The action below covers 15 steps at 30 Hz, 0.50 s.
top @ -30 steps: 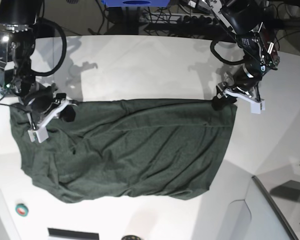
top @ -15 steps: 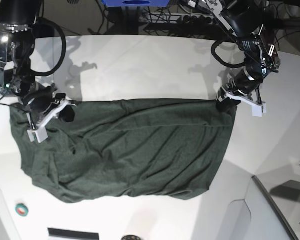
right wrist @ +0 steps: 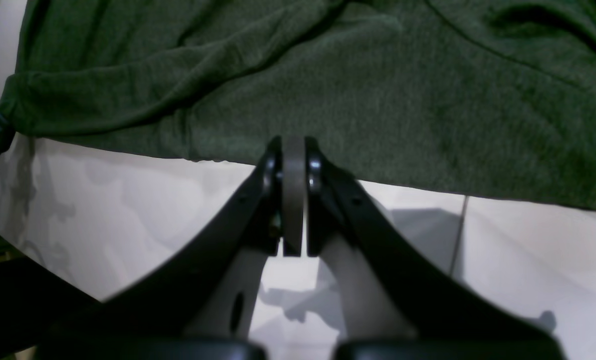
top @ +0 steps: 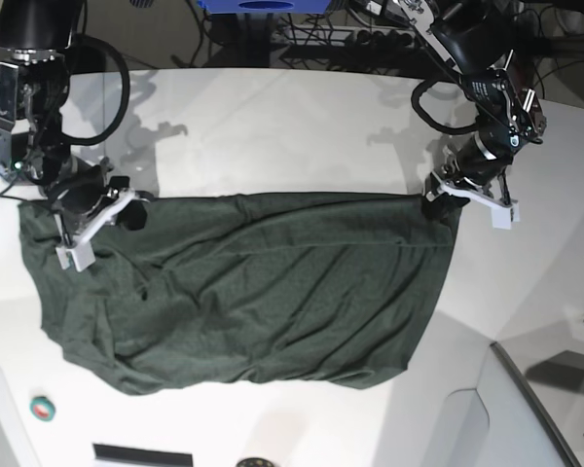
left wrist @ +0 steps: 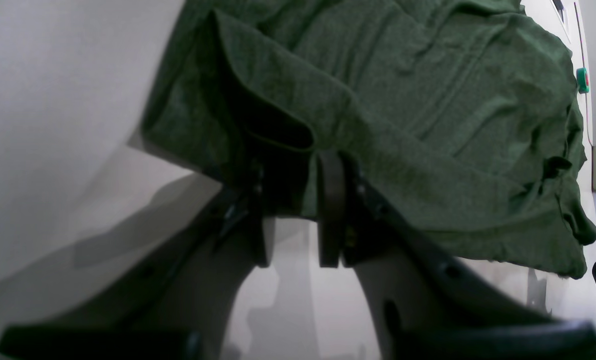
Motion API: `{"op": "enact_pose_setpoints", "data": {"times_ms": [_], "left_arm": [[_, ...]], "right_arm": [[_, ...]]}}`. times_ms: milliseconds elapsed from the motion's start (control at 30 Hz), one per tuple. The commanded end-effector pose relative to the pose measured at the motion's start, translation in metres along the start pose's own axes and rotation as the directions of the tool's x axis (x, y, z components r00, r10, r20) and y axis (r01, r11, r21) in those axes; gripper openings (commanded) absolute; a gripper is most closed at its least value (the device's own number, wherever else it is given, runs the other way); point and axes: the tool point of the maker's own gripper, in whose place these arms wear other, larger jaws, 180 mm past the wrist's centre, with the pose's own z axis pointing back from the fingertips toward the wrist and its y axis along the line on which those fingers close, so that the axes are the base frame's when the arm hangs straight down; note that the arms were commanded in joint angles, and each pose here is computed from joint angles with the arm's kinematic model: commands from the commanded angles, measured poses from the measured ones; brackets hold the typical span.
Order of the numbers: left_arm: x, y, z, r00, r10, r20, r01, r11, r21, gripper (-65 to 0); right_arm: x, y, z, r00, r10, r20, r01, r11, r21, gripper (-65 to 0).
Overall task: Layout the t-shirt on the table in an organized manner, then fold the t-shirt properly
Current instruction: 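Grasp the shirt edge corner with the left gripper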
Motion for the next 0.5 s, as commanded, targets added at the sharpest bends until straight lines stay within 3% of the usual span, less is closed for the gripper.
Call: {"op": "enact_pose_setpoints", "data": {"times_ms": [0, 467], "left_arm": [[0.02, -0.004, 0.002, 0.998, -0.012, 0.058, 0.013, 1.0, -0.015, -52.0], [0.029, 0.002, -0.001, 0.997, 0.021, 0.072, -0.022, 1.0, 0.021, -51.8]], "right_arm": [[0.016, 0.003, 0.003, 0.999, 0.016, 0.049, -0.017, 1.0, 0.018, -65.0], [0.023, 0.004, 0.003, 0.998, 0.022, 0.061, -0.023, 1.0, 0.02, -65.0]]}}
